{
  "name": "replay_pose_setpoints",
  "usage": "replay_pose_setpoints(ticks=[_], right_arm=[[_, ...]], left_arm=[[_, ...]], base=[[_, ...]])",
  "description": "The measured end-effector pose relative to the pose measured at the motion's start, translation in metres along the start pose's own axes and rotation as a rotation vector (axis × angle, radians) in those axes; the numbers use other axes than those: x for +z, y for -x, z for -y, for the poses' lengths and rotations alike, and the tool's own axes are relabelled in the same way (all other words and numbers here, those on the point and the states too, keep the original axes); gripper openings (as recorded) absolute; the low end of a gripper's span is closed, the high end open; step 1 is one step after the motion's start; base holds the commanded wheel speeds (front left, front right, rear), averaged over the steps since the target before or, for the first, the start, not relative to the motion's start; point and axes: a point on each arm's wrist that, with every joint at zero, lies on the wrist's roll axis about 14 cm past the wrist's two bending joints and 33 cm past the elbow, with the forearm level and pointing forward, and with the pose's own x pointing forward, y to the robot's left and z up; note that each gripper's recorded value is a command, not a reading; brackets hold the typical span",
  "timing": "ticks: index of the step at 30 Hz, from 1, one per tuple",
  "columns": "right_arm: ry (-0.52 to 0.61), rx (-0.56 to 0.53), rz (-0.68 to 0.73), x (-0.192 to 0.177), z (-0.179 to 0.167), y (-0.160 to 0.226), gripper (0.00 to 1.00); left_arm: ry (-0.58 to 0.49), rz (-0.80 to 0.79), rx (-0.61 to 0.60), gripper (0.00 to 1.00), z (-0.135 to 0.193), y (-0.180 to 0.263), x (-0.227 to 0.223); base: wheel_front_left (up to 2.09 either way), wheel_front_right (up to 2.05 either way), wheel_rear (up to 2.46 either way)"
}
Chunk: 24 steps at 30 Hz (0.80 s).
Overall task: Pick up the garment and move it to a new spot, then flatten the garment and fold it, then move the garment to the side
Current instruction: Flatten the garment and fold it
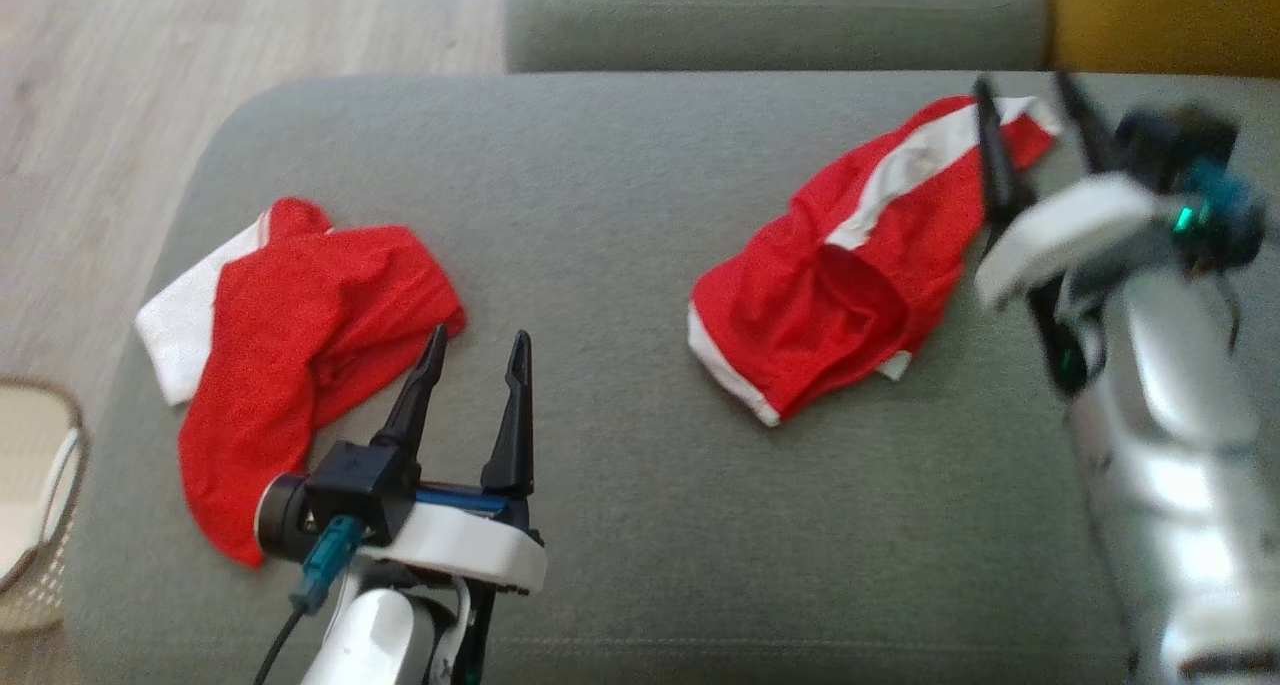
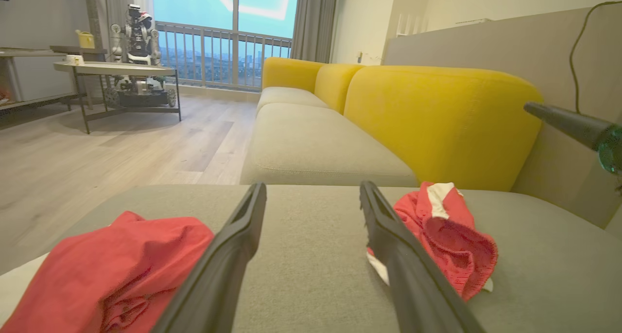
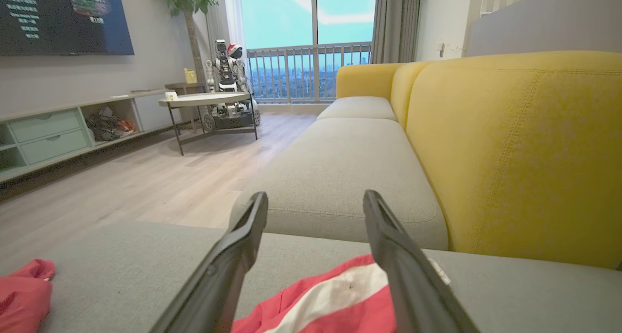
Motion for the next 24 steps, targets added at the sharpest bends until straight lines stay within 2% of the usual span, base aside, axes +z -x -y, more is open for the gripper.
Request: replay_pose_setpoints(ticks=[8,14,20,24], right_arm=[[-0.110,-0.080,0.112,0.001,0.019,0.094,1.00],[-0.148,-0.131,0.078,-0.020,0.024,0.154,1.00],[-0.153,-0.147,0.056,-0.027,0.024,0.168,1.00],[-0.147,-0.172,0.061,-0.026,0.033,0.170,1.00]], left_arm=[[0.029,0.022,-0.065,1.00,0.024,-0.003,0.007],[0.042,-0.021,-0.057,1.00,0.024,-0.003,-0.007],[0.054,-0.048,-0.056,1.00,0.023,-0.006,-0.016],[0.063,-0.079,-0.120,1.00,0.042,-0.018,-0.028]], base=[[0.00,0.00,0.00],[0.00,0.00,0.00],[0.00,0.00,0.00],[0.00,0.00,0.00]])
